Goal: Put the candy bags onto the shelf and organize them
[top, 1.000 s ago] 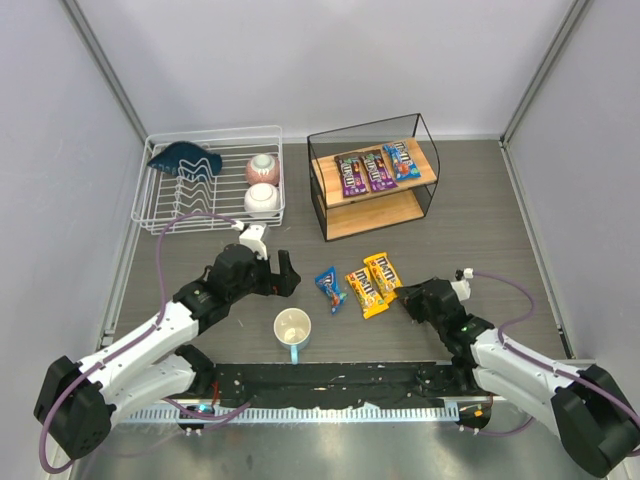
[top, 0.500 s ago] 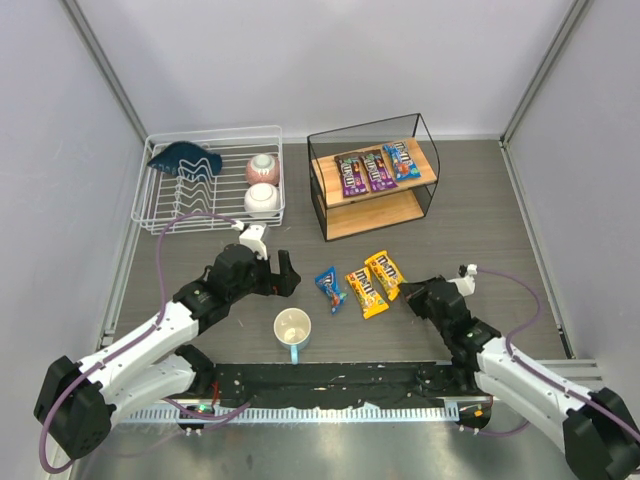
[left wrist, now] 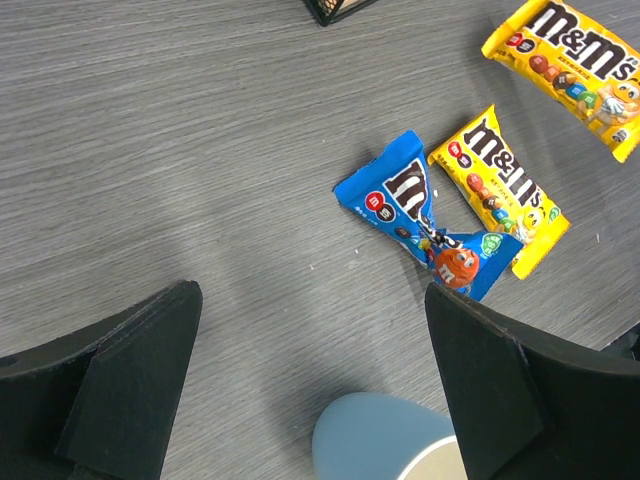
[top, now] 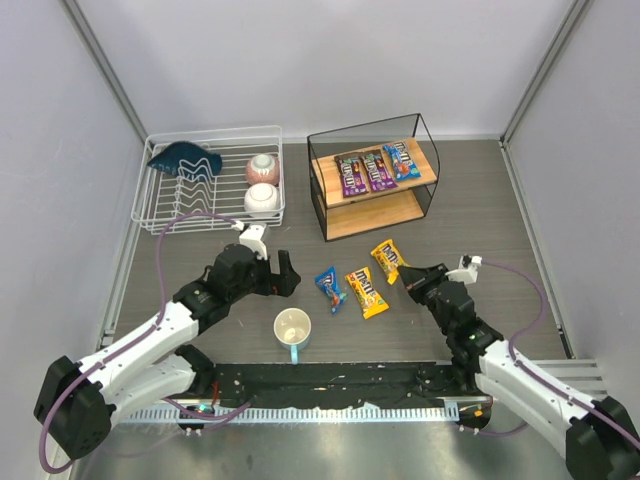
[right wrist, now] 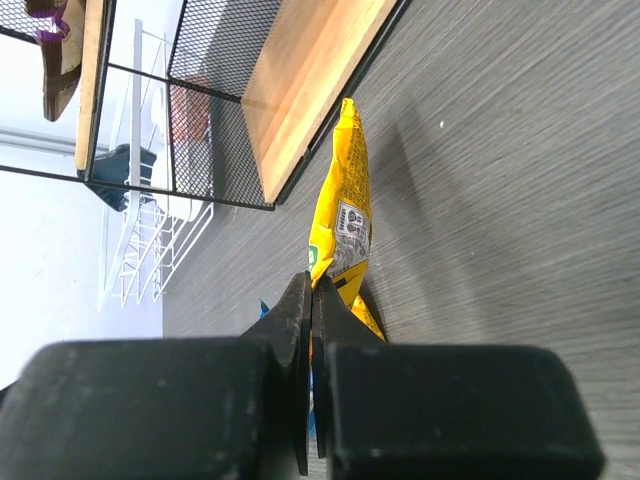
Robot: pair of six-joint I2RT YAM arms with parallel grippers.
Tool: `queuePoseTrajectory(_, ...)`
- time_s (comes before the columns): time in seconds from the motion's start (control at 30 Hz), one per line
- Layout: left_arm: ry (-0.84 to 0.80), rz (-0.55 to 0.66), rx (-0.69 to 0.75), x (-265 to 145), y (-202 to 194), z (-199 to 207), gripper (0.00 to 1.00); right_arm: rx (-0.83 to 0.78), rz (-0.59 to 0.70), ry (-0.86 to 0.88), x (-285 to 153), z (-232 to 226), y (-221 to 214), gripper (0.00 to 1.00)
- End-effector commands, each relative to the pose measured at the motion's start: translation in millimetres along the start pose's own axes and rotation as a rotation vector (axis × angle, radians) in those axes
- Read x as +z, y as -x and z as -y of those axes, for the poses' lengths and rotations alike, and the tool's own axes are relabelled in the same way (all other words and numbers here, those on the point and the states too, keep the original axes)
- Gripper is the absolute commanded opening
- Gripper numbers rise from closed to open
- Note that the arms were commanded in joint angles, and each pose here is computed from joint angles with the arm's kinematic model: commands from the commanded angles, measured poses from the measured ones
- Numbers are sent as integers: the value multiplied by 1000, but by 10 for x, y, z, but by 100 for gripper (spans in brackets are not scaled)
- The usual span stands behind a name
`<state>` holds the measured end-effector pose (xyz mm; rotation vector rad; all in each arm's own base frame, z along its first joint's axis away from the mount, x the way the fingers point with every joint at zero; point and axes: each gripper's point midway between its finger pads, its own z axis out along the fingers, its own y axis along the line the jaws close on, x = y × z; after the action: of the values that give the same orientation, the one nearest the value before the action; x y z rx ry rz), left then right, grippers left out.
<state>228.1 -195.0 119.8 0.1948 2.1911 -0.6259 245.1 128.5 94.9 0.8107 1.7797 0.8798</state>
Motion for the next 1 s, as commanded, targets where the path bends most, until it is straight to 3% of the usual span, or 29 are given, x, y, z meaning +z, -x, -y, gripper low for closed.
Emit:
queuePoseTrajectory(0.0, -41, 52, 4, -53, 229, 149, 100, -2, 43, 151, 80, -385, 92, 1)
queuePoseTrajectory(0.5, -29, 44, 5, -34, 200, 119, 100, -2, 53, 321, 409, -1113, 149, 1)
queuePoseTrajectory(0.97, -24, 38, 8, -15, 153, 91, 100, 8, 93, 302, 841, -1195, 123, 1)
